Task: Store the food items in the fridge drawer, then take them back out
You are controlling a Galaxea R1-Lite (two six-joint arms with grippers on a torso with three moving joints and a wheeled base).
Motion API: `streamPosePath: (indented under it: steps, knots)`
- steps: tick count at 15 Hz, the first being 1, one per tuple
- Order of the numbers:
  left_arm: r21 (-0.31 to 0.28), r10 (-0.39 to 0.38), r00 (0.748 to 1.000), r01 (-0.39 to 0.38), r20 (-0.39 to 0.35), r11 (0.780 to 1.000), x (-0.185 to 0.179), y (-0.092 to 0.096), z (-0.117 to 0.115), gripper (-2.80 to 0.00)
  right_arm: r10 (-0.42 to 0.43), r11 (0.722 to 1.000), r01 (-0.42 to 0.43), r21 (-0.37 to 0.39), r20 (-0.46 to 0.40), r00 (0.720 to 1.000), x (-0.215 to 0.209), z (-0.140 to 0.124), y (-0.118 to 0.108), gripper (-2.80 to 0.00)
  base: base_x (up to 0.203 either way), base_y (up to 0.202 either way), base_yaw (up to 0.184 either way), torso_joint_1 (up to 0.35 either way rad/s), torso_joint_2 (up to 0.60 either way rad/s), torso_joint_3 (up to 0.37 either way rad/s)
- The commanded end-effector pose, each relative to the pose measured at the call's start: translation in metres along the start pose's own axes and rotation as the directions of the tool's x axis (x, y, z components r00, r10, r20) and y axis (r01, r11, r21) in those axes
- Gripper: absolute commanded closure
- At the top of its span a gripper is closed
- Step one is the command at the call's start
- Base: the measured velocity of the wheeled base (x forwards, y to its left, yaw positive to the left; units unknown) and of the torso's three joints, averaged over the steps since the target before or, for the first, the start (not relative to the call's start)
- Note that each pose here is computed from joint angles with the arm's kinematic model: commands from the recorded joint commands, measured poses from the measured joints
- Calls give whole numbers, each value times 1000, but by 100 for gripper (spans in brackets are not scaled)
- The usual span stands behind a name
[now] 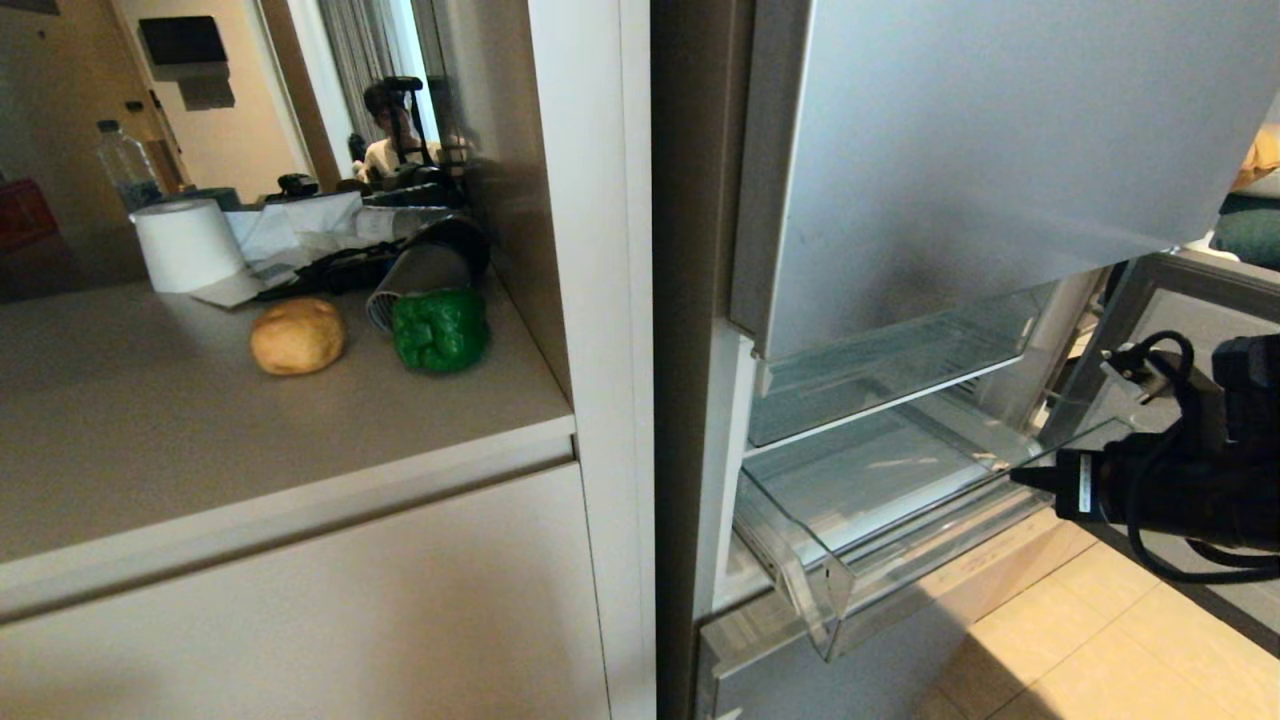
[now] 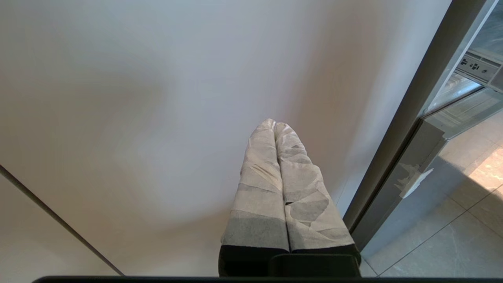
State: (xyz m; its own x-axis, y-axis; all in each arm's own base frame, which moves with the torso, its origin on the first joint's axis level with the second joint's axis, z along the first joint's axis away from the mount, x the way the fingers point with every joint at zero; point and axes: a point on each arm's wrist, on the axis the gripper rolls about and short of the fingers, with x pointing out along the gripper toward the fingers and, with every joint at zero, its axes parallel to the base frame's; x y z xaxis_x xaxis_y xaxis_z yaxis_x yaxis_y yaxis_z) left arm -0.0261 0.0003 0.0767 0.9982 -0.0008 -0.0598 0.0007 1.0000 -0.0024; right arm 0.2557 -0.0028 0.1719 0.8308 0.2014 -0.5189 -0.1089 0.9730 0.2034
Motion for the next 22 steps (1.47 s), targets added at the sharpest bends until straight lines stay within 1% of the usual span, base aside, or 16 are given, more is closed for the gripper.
streamPosePath:
  steps: [1, 3, 4, 7, 11, 15, 19, 22]
  knots:
    - [-2, 1, 1000, -1, -2, 1000, 0, 0, 0, 0, -32, 999, 33, 15, -51, 998, 25, -1, -8, 0, 0, 0, 0, 0, 0, 0]
    - [0, 1, 1000, -1, -2, 1000, 0, 0, 0, 0, -87, 996, 88, 9, -49, 995, 41, 6, -13, 0, 0, 0, 0, 0, 0, 0]
    - [-1, -1, 1000, 1, -2, 1000, 0, 0, 0, 0, -97, 995, 97, 2, -48, 994, 44, 8, -16, 0, 0, 0, 0, 0, 0, 0]
    - [0, 1, 1000, -1, -2, 1000, 0, 0, 0, 0, -105, 994, 105, -3, -64, 992, 59, 10, -23, 0, 0, 0, 0, 0, 0, 0]
    - [-1, 1, 1000, -1, -2, 1000, 0, 0, 0, 0, -112, 994, 111, -22, -33, 993, 72, 10, -30, 0, 0, 0, 0, 0, 0, 0]
    - [0, 1, 1000, -1, -2, 1000, 0, 0, 0, 0, -114, 993, 114, -26, -12, 993, 60, 13, -27, 0, 0, 0, 0, 0, 0, 0]
    - [0, 1, 1000, -1, -2, 1000, 0, 0, 0, 0, -129, 992, 129, -11, -88, 988, 41, 5, -26, 0, 0, 0, 0, 0, 0, 0]
    - [-2, 1, 1000, -1, -2, 1000, 0, 0, 0, 0, -138, 990, 138, -6, -97, 986, 33, 3, -27, 0, 0, 0, 0, 0, 0, 0]
